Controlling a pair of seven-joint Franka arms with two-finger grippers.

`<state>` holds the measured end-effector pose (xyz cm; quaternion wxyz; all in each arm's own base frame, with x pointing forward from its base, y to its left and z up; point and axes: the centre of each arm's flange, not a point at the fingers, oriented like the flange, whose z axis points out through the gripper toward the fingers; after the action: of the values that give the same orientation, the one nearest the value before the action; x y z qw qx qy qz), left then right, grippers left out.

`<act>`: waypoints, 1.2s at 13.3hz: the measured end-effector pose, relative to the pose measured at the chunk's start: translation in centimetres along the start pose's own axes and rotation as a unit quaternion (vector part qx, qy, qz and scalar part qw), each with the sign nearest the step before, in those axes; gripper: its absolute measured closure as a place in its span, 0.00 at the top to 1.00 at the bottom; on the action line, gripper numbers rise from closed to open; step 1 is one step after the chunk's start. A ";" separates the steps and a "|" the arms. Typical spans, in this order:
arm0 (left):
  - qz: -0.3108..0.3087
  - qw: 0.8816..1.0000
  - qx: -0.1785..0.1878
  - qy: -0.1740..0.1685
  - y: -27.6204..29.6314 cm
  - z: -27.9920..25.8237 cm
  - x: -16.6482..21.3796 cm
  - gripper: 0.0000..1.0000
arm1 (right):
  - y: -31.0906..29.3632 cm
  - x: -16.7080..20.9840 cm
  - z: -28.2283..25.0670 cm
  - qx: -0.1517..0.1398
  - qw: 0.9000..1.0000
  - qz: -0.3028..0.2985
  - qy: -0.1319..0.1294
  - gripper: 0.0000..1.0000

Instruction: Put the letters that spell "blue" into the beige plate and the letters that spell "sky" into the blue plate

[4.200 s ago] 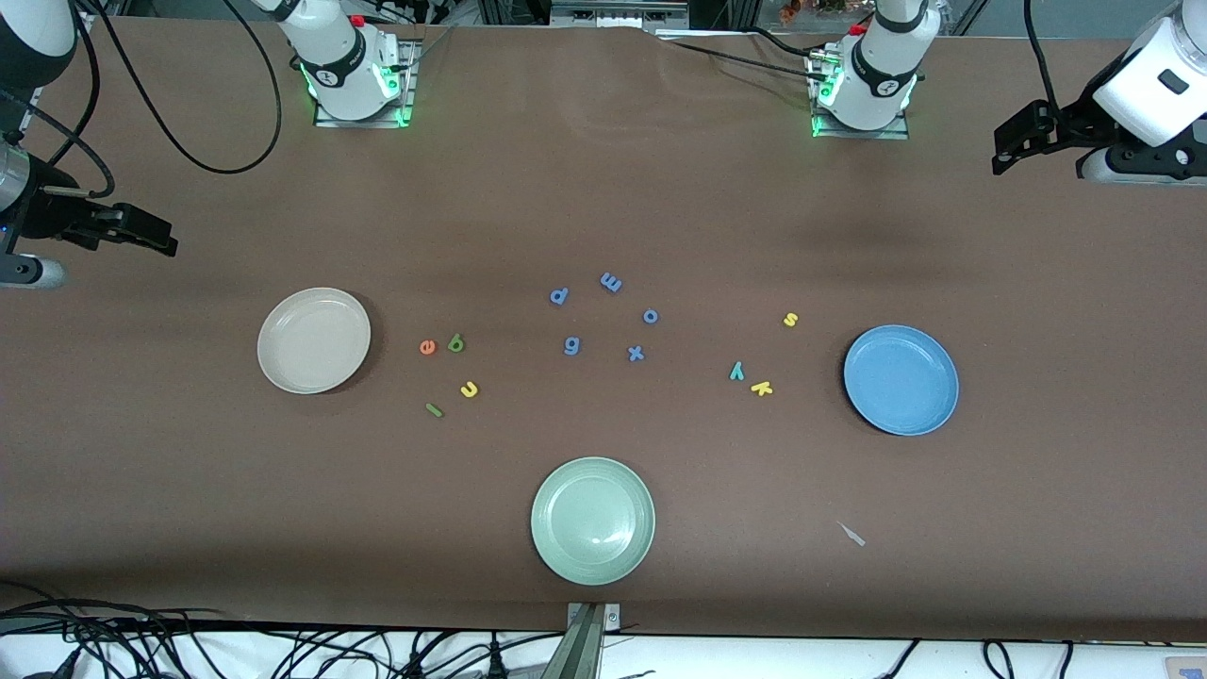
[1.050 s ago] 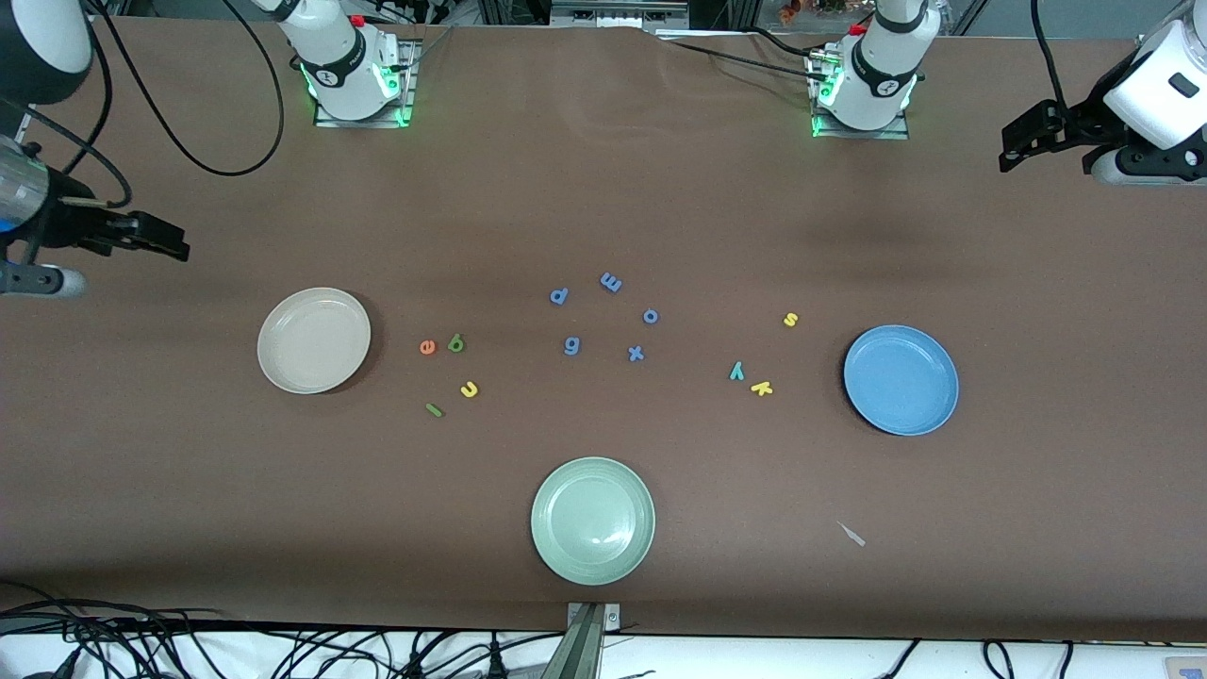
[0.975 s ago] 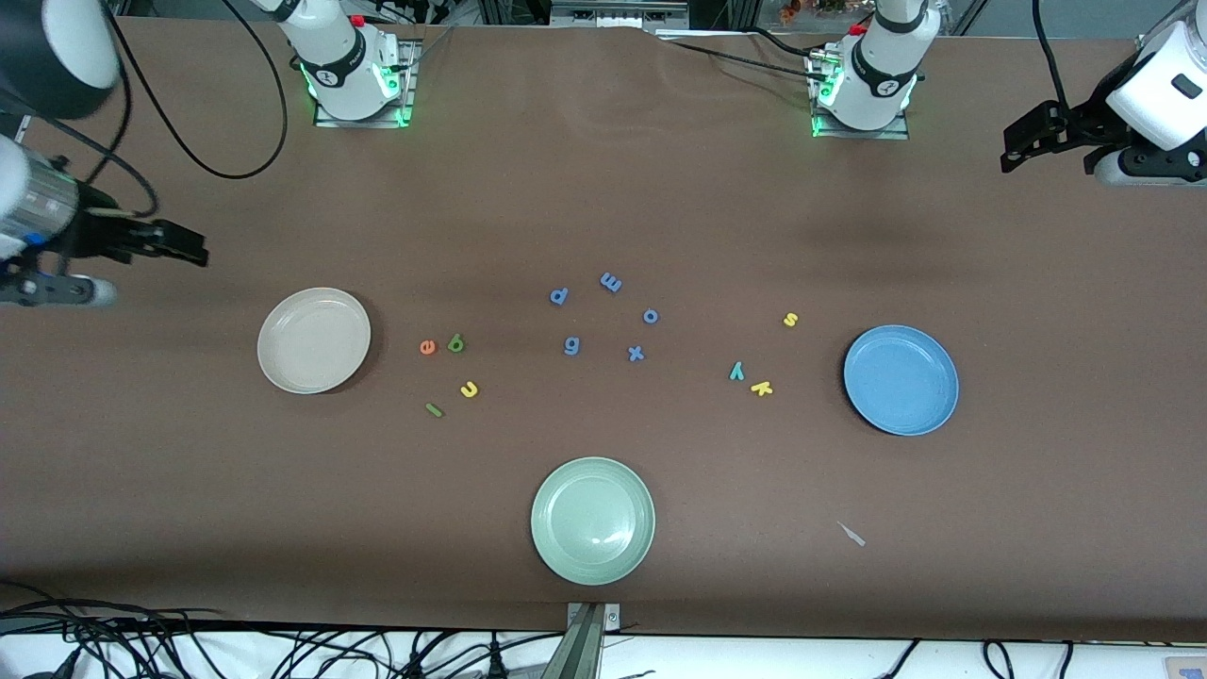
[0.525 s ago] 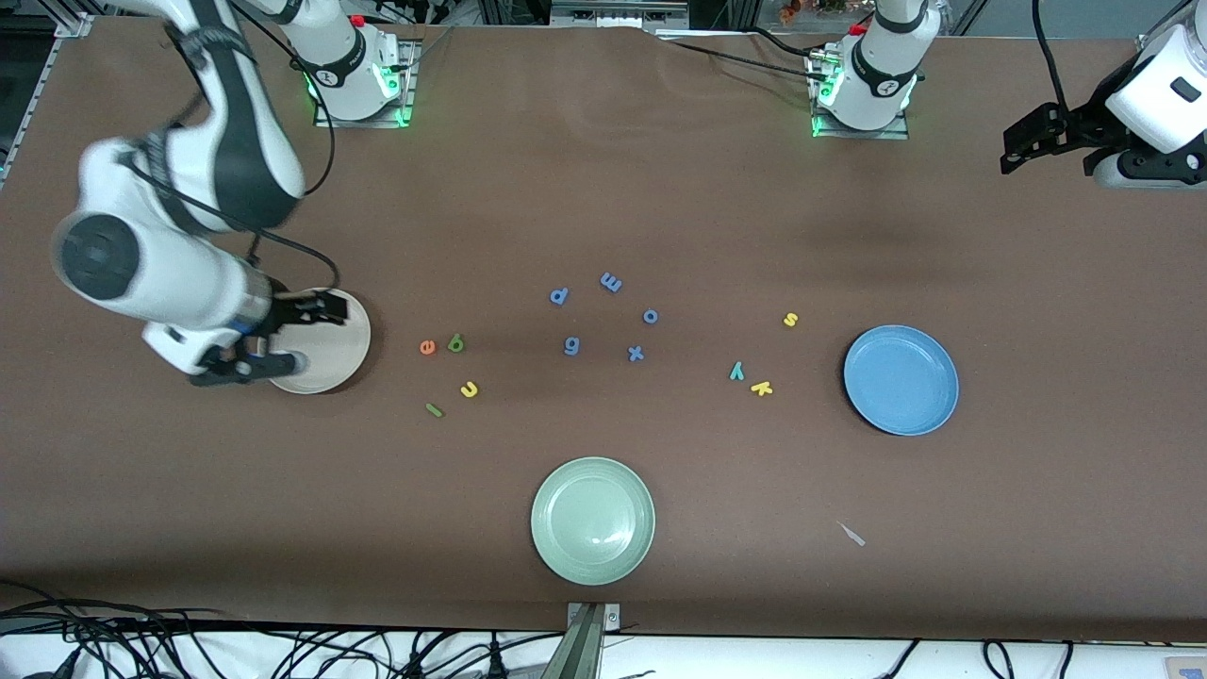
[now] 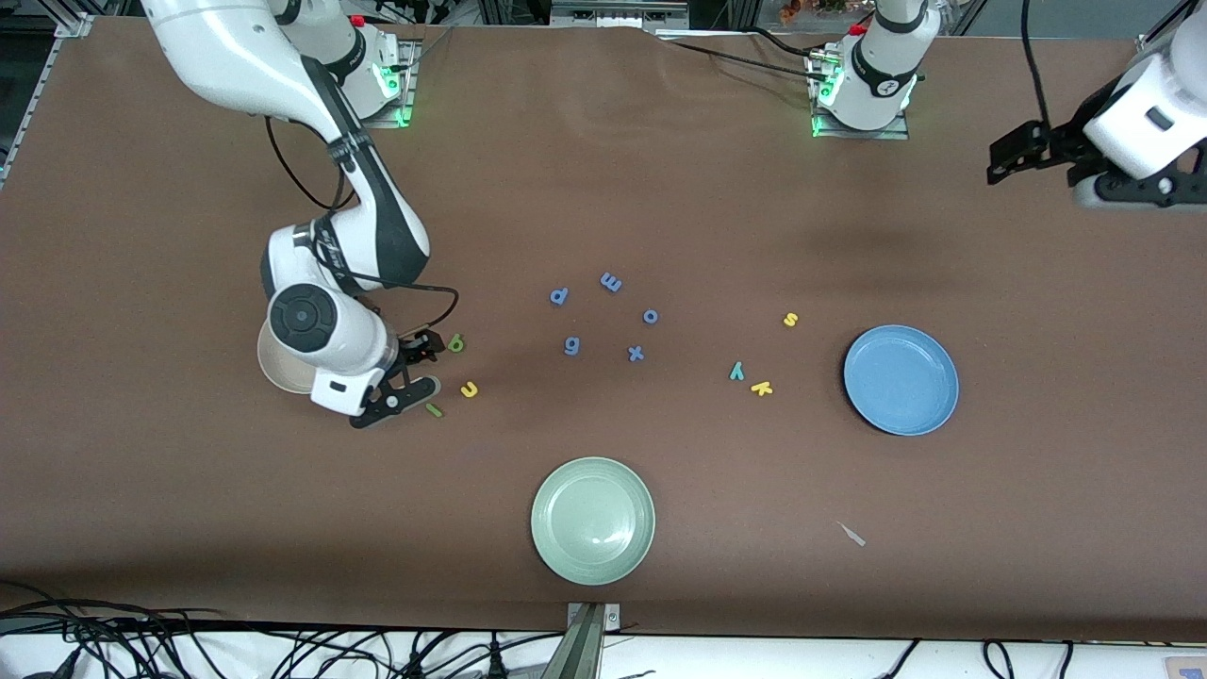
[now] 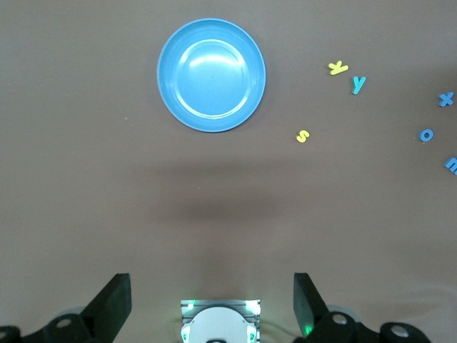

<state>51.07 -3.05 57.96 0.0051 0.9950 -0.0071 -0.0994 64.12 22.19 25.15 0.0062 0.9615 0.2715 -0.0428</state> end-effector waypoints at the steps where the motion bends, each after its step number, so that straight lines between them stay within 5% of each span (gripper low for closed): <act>1: 0.003 1.000 0.000 -0.001 0.3 1.9 1.2 1.00 | 0.0 0.3 1.1 -0.007 1.000 -0.023 0.004 1.00; 7: 0.026 1.000 0.002 -0.002 3.0 14.5 6.0 1.00 | 0.5 1.9 4.4 -0.044 0.990 -0.120 0.058 1.00; 11: 0.044 0.998 0.003 -0.053 5.2 22.8 9.0 1.00 | 0.6 2.1 6.8 -0.047 0.987 -0.138 0.061 1.00; 13: 0.049 0.998 0.002 -0.047 5.9 25.6 10.4 1.00 | 0.2 2.2 6.9 -0.046 0.987 -0.144 0.063 0.96; 16: 0.065 0.998 0.002 -0.026 8.7 29.3 11.9 1.00 | -0.2 2.4 7.0 -0.045 0.986 -0.149 0.064 0.59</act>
<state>56.80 -12.14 27.04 0.0093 0.9895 -0.0716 -0.1249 65.51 23.39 18.01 0.0254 0.9098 0.4132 0.0307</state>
